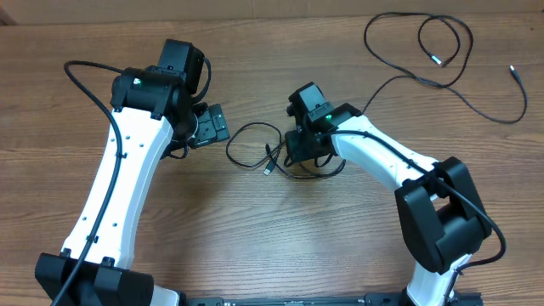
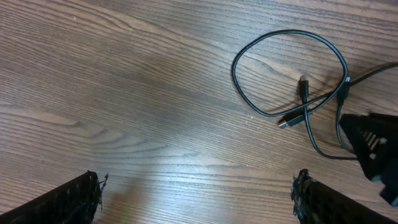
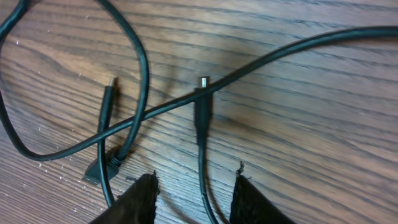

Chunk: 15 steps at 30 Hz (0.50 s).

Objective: Untangle cables

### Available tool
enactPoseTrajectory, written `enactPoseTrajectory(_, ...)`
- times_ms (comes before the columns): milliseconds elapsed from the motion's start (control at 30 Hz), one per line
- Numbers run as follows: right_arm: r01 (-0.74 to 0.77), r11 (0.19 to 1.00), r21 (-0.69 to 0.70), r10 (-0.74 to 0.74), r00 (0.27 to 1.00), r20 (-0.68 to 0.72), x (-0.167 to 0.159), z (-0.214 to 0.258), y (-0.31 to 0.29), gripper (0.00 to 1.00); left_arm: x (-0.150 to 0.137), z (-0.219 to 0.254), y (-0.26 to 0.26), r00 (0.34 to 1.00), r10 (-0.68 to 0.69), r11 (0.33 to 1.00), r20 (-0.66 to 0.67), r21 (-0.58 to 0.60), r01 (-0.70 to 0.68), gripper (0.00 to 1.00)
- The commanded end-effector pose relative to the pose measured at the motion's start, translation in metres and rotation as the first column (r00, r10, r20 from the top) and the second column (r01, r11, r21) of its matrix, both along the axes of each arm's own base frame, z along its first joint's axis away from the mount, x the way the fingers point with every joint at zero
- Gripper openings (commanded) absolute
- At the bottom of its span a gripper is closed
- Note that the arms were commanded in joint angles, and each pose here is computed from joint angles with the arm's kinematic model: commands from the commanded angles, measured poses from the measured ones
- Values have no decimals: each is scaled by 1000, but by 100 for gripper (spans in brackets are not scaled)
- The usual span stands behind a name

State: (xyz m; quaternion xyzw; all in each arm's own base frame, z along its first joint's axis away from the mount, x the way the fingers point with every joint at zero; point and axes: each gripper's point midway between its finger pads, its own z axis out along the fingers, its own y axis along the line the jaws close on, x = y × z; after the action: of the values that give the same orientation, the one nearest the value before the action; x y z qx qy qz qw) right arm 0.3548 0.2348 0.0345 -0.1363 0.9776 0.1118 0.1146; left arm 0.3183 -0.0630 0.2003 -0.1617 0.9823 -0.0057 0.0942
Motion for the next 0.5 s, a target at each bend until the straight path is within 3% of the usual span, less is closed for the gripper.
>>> enactPoseTrajectory(0,-8,999,-50,8,1000,2,-3,-14,1,36,1,-4,1,1000,14,1000,-12,-2,-14,100)
enactPoseTrajectory(367,-10,993,-115,5,999,-42,-9,-40,-6,29,1,-4,1,1000,14,1000,-11,-1,-14,100)
enactPoseTrajectory(467,-10,993,-117,5,999,-45,-9,-40,-6,17,1,-4,1,1000,14,1000,-11,-1,-14,100)
